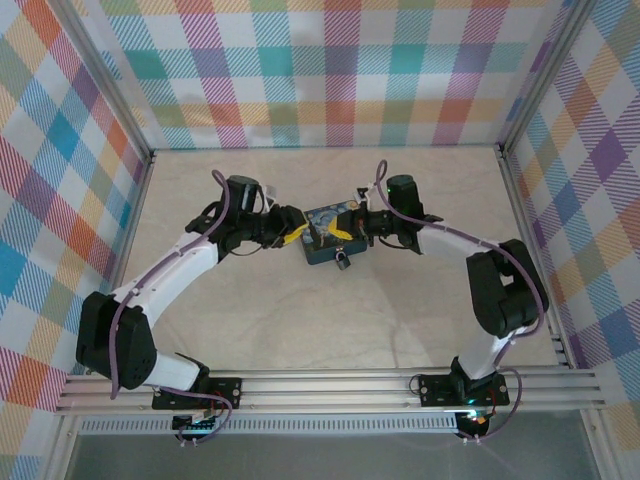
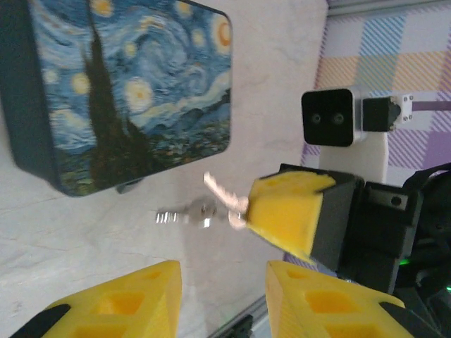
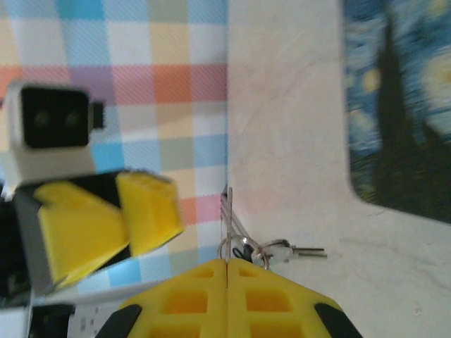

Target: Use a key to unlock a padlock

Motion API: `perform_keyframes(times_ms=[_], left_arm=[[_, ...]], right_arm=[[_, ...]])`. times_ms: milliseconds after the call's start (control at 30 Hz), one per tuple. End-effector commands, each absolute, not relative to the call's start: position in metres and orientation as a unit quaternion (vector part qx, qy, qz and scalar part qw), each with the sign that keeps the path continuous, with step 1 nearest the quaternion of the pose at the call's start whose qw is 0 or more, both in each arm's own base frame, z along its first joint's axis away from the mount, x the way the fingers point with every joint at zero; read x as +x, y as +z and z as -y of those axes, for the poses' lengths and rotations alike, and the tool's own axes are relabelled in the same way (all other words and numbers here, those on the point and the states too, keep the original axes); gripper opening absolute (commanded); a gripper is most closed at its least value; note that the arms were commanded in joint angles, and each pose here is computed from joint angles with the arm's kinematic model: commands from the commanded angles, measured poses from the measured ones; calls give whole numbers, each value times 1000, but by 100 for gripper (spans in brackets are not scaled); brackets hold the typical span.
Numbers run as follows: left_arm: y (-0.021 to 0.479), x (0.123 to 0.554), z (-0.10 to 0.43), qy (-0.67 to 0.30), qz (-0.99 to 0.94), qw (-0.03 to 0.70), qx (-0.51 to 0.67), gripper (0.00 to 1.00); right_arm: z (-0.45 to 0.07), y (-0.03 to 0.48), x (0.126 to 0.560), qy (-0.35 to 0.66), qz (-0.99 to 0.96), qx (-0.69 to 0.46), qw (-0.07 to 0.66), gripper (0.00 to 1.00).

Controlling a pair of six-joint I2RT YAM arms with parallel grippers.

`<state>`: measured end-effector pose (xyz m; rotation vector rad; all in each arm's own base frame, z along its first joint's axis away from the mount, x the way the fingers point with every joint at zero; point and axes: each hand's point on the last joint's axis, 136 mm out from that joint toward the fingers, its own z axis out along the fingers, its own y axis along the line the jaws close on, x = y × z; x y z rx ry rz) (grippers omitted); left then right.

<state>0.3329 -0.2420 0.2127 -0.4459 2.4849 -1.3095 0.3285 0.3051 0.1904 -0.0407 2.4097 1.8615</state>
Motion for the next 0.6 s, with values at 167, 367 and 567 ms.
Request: perform_keyframes(times_ms=[167, 367, 567], left_arm=[[251, 327, 255, -502, -848, 140, -95, 38], [260, 322, 262, -525, -837, 141, -64, 38], [262, 316, 266, -535, -832, 135, -48, 38]], right_arm=[[-302, 242, 279, 660, -725, -181, 81, 1], [-301, 249, 268, 657, -719, -210, 89, 1], [-302, 247, 270, 656, -719, -209, 91, 0]])
